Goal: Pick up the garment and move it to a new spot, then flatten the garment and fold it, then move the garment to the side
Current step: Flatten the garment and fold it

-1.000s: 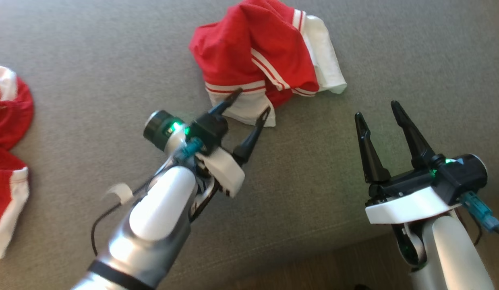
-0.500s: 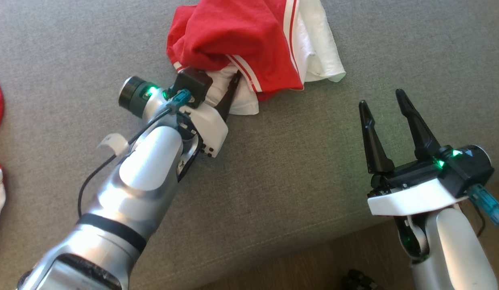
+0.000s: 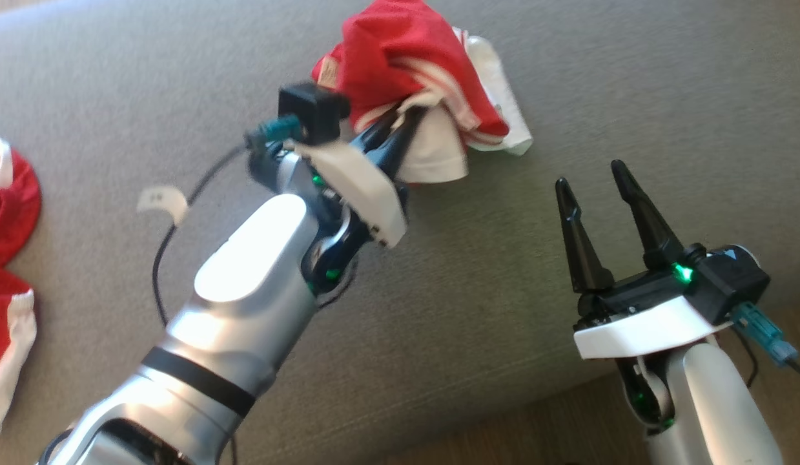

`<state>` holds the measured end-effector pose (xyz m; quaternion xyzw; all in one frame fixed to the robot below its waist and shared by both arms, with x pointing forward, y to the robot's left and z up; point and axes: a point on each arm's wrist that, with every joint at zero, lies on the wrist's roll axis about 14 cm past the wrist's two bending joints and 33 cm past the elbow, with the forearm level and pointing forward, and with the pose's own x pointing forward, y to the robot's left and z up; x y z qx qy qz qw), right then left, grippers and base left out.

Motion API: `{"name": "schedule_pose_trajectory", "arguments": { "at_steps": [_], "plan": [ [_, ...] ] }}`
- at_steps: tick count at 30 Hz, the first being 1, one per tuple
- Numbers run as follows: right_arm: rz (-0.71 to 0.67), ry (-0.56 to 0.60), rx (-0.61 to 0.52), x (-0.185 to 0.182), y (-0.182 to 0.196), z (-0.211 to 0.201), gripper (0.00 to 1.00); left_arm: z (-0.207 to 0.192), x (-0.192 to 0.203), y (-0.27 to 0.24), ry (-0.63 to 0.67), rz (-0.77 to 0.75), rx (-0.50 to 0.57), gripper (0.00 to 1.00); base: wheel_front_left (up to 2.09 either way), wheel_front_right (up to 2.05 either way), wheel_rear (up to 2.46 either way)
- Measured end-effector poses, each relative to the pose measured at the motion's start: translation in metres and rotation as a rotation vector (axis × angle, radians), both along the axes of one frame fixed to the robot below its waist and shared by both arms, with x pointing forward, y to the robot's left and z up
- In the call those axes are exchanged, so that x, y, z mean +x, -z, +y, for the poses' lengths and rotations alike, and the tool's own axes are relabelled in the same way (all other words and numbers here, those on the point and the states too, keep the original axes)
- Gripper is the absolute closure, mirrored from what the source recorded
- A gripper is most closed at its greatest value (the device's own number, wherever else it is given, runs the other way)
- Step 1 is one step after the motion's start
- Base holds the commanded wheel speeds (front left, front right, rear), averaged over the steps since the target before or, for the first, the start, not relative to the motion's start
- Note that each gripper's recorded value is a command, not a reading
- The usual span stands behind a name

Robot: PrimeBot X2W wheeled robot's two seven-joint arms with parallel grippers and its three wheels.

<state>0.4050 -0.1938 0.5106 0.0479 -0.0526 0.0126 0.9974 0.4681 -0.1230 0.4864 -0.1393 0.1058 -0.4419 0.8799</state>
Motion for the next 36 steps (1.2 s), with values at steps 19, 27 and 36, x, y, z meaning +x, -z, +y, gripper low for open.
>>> {"name": "schedule_pose_trajectory", "arguments": {
  "at_steps": [19, 27, 36],
  "plan": [
    [-0.108, 0.13, 0.069, -0.049, -0.041, -0.039, 0.0, -0.024, 0.037, -0.242, -0.098, 0.342, -0.784, 1.0, 0.0, 0.0, 0.0],
    [-0.091, 0.105, 0.075, -0.037, -0.035, -0.032, 0.0, 0.095, 0.043, 0.023, -0.614, 0.627, -0.437, 1.0, 0.0, 0.0, 0.0],
    [-0.039, 0.031, 0.053, -0.021, -0.016, -0.009, 0.0, 0.155, 0.018, 0.054, -0.641, 0.435, -0.346, 0.57, 0.0, 0.0, 0.0]
  ]
}}
